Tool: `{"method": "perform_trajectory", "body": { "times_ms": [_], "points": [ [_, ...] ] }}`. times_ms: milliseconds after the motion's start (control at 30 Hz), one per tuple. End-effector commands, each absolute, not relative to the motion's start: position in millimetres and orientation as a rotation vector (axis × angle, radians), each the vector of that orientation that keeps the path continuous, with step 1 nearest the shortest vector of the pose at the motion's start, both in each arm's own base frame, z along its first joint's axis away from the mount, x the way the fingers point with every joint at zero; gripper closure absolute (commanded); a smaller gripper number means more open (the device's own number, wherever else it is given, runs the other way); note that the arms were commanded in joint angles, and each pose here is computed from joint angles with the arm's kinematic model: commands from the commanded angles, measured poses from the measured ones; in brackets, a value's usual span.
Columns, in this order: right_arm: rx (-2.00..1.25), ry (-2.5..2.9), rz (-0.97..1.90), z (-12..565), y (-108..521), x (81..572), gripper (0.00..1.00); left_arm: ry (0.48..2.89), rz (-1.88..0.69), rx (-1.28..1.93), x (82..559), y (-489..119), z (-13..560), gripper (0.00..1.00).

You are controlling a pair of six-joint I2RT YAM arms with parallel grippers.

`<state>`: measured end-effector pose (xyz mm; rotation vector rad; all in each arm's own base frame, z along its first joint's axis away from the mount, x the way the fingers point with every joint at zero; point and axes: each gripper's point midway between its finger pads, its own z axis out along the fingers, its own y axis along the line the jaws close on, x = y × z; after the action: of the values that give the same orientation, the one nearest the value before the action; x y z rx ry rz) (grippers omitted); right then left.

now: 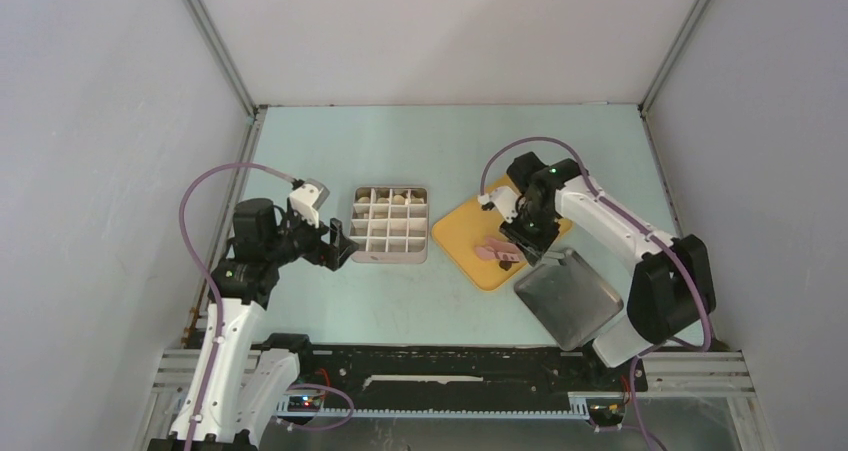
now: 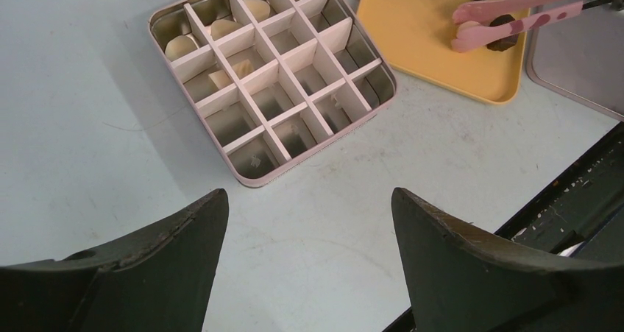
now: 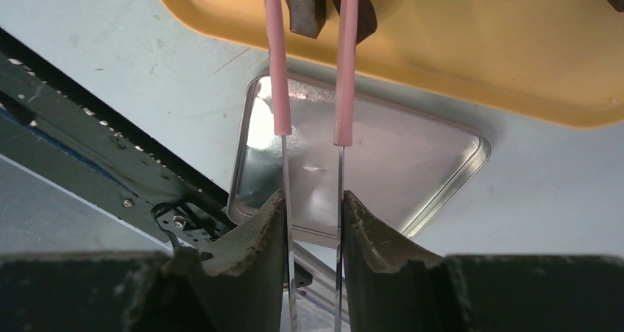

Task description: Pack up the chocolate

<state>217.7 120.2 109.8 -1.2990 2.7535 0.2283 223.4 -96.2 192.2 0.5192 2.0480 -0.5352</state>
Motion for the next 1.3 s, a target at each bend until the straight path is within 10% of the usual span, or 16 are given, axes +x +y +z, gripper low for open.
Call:
{"method": "perform_trajectory", "body": {
  "times_ms": [0,500,1267],
  "points": [
    [-1.340,2.722,0.112,105,123,231,0.71,2.013,-0.556,0.524,223,-99,196,0.15],
    [-1.280,2.366,0.352,201,191,286,0.85,2.017,-0.556,0.519,224,-99,194,0.15],
    [-1.525,2.323,0.536,158,313,325,0.80,1.996,-0.519,0.498,224,-92,198,0.14]
  ]
}}
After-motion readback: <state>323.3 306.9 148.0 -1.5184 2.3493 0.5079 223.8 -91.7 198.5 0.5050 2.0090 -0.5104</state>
